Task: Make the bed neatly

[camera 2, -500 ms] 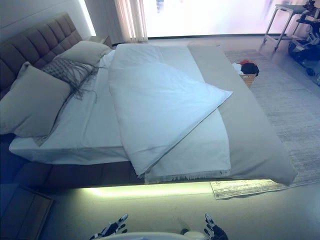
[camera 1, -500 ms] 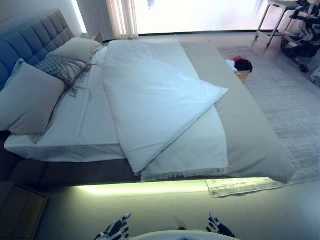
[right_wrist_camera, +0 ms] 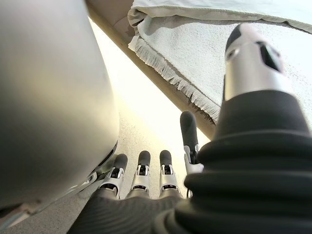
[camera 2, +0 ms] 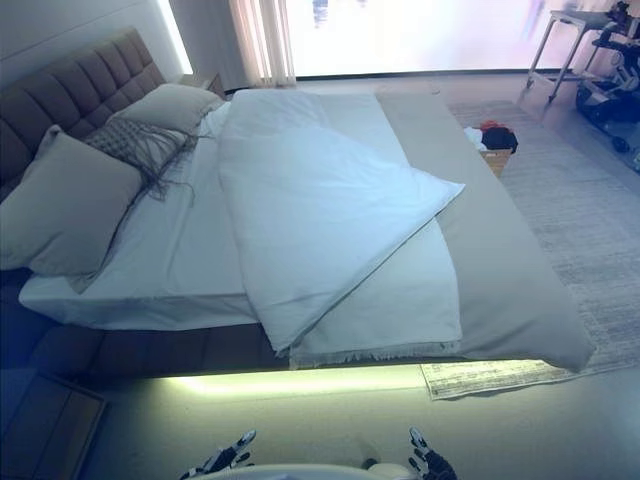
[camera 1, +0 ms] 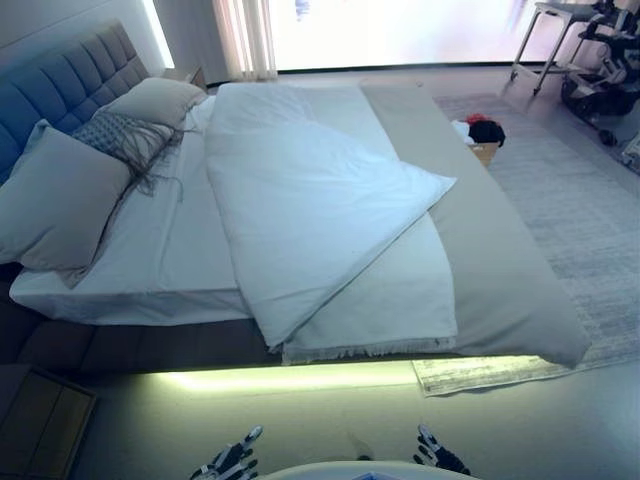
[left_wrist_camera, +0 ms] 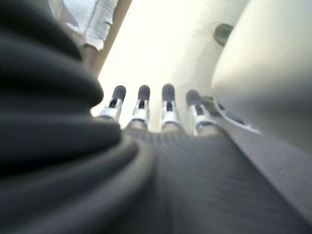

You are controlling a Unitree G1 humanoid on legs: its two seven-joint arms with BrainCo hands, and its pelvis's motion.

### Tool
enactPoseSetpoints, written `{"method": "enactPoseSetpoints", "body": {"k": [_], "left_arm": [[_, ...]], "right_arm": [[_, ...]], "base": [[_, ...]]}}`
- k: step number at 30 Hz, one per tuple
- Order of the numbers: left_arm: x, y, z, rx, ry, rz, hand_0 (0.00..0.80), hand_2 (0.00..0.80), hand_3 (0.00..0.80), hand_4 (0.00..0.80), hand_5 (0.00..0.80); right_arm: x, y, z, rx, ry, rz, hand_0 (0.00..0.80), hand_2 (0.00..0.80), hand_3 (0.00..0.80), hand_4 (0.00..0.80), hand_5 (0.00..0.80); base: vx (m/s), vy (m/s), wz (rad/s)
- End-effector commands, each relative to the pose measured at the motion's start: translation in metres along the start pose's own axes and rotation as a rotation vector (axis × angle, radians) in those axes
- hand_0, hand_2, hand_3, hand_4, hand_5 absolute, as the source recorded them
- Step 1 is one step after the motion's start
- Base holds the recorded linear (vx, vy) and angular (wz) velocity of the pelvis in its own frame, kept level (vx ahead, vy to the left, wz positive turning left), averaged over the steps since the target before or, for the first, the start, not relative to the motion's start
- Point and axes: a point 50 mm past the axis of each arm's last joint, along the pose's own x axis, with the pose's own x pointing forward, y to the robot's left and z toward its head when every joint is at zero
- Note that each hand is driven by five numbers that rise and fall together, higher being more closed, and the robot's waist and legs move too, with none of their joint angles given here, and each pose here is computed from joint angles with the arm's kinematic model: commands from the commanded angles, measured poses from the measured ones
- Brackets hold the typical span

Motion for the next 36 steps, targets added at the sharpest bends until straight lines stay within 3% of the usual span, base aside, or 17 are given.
{"method": "enactPoseSetpoints", "body": {"k": [1,15,19,30,36], "left_arm": [[0.003,-0.011,-0.002,-0.03,0.034,-0.01,0.0,0.0,0.0,0.0,0.0],[0.004,-0.01,0.009,-0.057,-0.014,0.034,0.0,0.0,0.0,0.0,0.0],[0.004,-0.01,0.011,-0.124,-0.04,0.024,0.0,0.0,0.0,0.0,0.0],[-0.001,0.007,-0.015,-0.208,0.006,0.104,0.0,0.0,0.0,0.0,0.0],[-0.001,0.01,-0.002,-0.156,-0.012,0.102,0.0,0.0,0.0,0.0,0.0]], "right_arm": [[0.009,0.019,0.013,-0.035,-0.008,0.017,0.0,0.0,0.0,0.0,0.0],[0.013,0.032,0.029,-0.086,-0.039,0.042,0.0,0.0,0.0,0.0,0.0],[0.01,0.02,0.033,-0.159,-0.022,-0.013,0.0,0.0,0.0,0.0,0.0],[0.001,-0.006,0.029,-0.105,-0.024,-0.067,0.0,0.0,0.0,0.0,0.0],[0.005,0.005,0.023,-0.064,-0.019,-0.011,0.0,0.0,0.0,0.0,0.0]], "base": [[0.042,-0.025,0.0],[0.034,-0.075,-0.03],[0.073,-0.077,-0.26],[0.366,0.166,-0.32],[0.363,0.208,-0.28]]}}
